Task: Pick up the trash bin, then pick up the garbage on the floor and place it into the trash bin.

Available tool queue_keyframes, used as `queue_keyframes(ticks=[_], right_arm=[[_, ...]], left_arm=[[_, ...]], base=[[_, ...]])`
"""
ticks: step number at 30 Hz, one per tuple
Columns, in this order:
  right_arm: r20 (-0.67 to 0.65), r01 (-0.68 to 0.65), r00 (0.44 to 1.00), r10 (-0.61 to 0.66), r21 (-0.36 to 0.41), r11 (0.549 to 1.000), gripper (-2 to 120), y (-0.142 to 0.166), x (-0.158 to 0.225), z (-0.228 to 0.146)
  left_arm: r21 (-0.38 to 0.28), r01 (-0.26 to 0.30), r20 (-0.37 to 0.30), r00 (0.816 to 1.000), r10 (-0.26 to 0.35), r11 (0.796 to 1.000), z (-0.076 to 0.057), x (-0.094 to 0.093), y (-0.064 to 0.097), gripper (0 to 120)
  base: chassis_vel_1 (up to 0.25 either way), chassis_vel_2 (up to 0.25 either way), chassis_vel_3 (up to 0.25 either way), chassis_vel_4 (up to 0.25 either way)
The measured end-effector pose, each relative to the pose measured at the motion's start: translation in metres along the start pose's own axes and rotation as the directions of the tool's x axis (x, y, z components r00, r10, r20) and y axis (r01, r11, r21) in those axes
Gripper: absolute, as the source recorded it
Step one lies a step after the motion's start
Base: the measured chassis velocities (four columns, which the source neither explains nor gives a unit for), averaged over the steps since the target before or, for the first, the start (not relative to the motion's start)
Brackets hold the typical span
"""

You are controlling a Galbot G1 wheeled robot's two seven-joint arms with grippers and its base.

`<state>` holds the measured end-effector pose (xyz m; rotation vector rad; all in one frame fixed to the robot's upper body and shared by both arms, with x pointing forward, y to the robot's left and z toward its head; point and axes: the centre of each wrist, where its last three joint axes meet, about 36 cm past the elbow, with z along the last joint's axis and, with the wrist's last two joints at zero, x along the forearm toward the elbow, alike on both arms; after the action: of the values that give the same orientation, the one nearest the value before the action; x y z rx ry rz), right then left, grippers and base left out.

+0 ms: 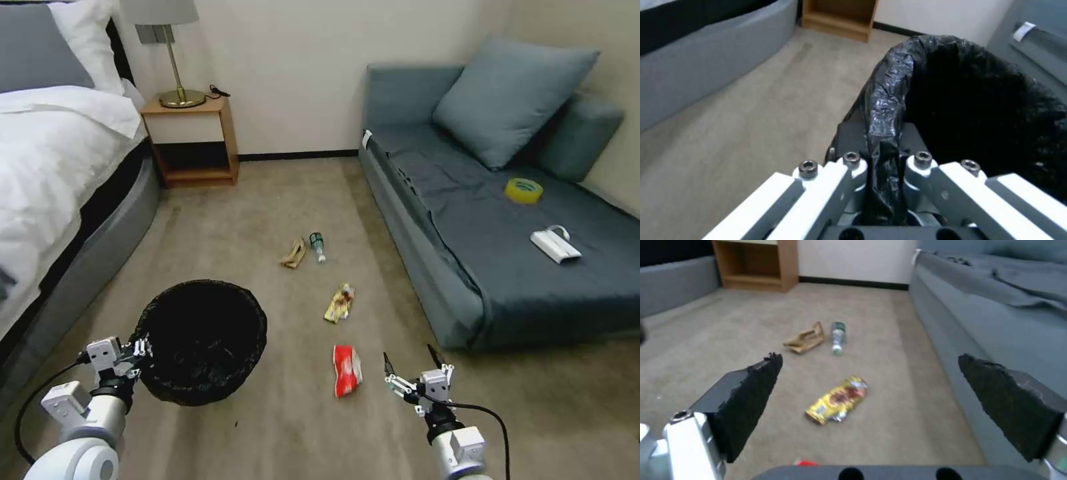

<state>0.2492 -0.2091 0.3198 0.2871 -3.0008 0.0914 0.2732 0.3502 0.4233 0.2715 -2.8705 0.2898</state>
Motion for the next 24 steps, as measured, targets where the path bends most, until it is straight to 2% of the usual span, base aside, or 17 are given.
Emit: queue_keyframes(ticks=[5, 12, 16, 21, 24], right_arm=[[-0.004, 0.056, 0.998, -0.056, -0.017, 0.998, 100, 0.011, -0.010, 0.004], [-0.120, 0.146, 0.981, -0.156, -0.086, 0.986, 100, 0.025, -0.022, 0.006], [-0.282, 0.193, 0.930, -0.234, -0.165, 0.967, 100, 0.024, -0.033, 0.005], [-0.391, 0.205, 0.881, -0.266, -0.193, 0.960, 100, 0.021, -0.045, 0.006], [-0.480, 0.198, 0.828, -0.291, -0.235, 0.952, 100, 0.016, -0.072, 0.004]], left_arm=[[0.000, 0.004, -0.005, 1.000, -0.004, 1.000, 0.002, -0.001, 0.005, 5], [-0.004, 0.004, 0.001, 1.000, -0.004, 1.000, 0.002, -0.008, 0.008, 5], [-0.008, 0.001, 0.007, 1.000, -0.001, 1.000, 0.001, -0.013, 0.009, 5], [-0.008, 0.002, 0.006, 1.000, -0.002, 1.000, 0.002, -0.017, 0.010, 5], [-0.009, 0.004, 0.002, 1.000, -0.004, 1.000, 0.004, -0.019, 0.012, 5]], base=[[-0.021, 0.071, 0.016, -0.043], [0.046, -0.036, -0.039, 0.045], [0.000, 0.000, 0.000, 0.000], [0.000, 0.000, 0.000, 0.000], [0.000, 0.000, 0.000, 0.000]])
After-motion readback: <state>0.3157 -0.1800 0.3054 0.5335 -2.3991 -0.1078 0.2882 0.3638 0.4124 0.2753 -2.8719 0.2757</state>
